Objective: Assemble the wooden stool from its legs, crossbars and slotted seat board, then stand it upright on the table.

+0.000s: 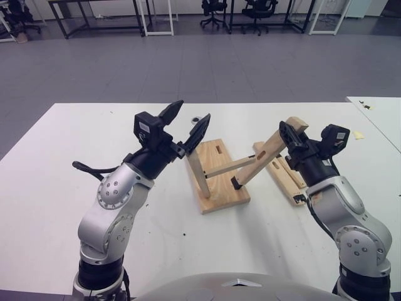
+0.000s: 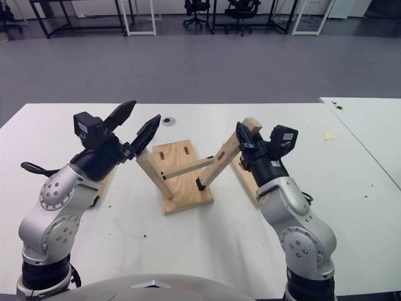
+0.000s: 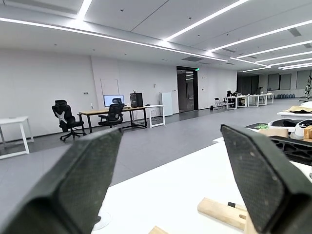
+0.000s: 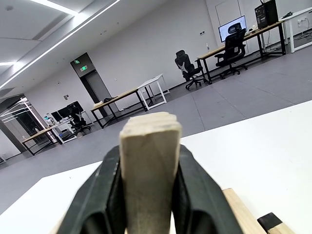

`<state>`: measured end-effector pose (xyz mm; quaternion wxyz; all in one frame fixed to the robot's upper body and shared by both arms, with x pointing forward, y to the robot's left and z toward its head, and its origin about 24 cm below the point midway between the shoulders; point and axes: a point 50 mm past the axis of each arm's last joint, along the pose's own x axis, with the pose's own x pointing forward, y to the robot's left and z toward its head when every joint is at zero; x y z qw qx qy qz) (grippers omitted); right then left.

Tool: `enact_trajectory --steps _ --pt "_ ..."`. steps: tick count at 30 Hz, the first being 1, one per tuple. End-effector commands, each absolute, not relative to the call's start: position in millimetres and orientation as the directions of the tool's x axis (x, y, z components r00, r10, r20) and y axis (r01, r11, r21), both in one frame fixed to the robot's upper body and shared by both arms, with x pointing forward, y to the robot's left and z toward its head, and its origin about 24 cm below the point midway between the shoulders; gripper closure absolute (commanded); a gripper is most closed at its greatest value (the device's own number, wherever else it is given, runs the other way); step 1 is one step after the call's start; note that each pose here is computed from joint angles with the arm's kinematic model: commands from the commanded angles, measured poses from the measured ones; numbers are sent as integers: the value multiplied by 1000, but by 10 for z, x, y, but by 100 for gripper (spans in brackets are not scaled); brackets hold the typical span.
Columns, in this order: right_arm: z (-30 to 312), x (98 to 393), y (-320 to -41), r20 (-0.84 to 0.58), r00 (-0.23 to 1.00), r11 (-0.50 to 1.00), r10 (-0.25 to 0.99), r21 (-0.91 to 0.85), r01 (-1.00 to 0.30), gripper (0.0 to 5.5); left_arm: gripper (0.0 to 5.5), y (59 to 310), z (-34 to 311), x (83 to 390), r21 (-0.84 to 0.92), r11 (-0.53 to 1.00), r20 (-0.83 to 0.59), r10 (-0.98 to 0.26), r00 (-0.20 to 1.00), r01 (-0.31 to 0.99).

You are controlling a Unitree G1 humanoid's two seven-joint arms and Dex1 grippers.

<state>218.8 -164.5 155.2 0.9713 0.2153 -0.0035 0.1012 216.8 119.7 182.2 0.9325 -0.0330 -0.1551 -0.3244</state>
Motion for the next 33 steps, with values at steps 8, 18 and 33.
enact_trajectory --steps 8,18,33 --pt "1121 1965 -1441 -241 914 935 328 222 -277 449 178 1146 1590 2309 51 803 188 -592 784 594" --pt "1038 1992 -1416 -370 840 917 397 194 -348 370 178 1038 1482 2291 118 776 134 -631 764 619" --pt "1293 2020 -1202 -327 644 697 692 72 -713 292 178 740 1437 2577 46 826 255 -553 793 562"
